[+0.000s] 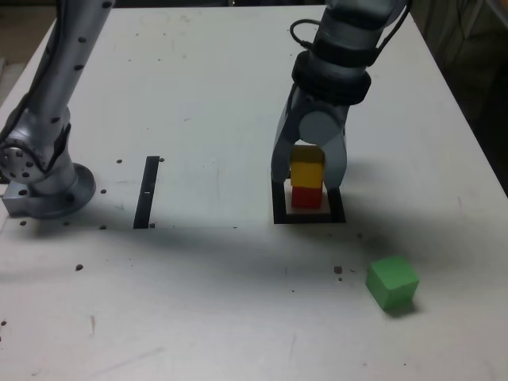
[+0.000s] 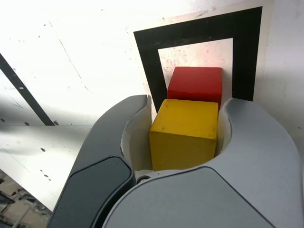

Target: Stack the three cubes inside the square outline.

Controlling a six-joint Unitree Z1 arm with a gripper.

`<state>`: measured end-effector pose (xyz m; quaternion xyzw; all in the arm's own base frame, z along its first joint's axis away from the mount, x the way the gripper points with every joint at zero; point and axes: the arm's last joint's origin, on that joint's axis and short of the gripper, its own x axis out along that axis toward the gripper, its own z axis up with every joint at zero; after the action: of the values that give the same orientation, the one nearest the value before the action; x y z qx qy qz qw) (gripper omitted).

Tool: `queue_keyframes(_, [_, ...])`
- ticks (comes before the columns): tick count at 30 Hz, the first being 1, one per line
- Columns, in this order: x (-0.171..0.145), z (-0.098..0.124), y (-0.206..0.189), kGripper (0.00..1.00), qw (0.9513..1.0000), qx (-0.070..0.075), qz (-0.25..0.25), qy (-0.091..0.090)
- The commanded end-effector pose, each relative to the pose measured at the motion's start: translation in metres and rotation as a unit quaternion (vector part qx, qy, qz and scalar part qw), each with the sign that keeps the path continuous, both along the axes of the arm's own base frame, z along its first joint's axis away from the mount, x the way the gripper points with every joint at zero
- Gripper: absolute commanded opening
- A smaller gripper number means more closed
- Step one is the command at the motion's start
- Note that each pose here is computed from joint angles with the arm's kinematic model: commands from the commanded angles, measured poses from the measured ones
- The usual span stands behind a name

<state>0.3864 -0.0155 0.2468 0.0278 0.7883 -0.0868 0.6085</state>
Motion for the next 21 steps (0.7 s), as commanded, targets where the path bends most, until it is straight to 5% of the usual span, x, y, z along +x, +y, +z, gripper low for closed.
queue_keyframes(1, [0.000, -0.004, 0.001, 0.81, 1.0000, -0.004, 0.001, 0.002])
queue_keyframes(5, [0.000, -0.006, 0.002, 0.98, 1.0000, -0.007, 0.000, 0.001])
queue_keyframes(13, [-0.004, -0.001, 0.004, 0.99, 0.9999, -0.003, 0.000, -0.014])
queue_keyframes(21, [-0.017, 0.019, 0.007, 0.99, 0.9986, 0.024, -0.001, -0.047])
